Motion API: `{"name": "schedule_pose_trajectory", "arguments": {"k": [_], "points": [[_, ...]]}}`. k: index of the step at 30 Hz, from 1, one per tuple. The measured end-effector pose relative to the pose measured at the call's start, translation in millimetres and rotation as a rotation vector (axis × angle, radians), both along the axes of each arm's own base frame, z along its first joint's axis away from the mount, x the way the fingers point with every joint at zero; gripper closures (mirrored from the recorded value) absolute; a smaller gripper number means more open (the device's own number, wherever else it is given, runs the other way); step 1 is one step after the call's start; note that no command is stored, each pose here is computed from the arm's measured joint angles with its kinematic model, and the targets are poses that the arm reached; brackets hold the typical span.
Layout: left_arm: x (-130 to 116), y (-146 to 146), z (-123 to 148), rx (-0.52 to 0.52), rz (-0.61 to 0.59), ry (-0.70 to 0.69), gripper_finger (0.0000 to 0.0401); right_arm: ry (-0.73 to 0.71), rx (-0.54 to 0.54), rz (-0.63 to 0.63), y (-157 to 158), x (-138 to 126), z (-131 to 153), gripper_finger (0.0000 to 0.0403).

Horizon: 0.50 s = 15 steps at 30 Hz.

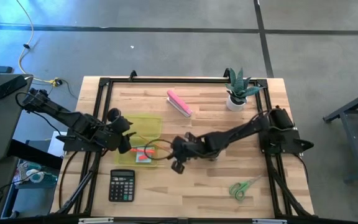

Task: Pack school essentials
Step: Put the yellow pencil into the yellow supply box

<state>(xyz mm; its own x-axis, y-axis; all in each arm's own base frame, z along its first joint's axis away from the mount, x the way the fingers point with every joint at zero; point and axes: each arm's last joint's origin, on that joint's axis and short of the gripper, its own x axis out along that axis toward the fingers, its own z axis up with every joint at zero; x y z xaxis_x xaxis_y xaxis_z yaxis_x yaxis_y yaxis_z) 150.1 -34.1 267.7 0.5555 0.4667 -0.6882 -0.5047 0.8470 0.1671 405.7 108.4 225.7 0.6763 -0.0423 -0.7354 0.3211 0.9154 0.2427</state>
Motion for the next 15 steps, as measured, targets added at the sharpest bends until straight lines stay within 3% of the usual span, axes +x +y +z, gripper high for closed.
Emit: {"name": "schedule_pose_trajectory", "arguments": {"k": [9, 15], "points": [[-2.0, 4.4, 2.9, 0.186, 0.022, 0.006, 0.0206, -0.059, 0.092, 0.016, -8.9, 18.7, -13.6, 0.0391], [-2.9, 5.1, 3.2, 0.209, 0.021, 0.014, 0.0206, -0.086, 0.150, -0.009, -8.8, 32.3, -35.3, 0.0391]]}}
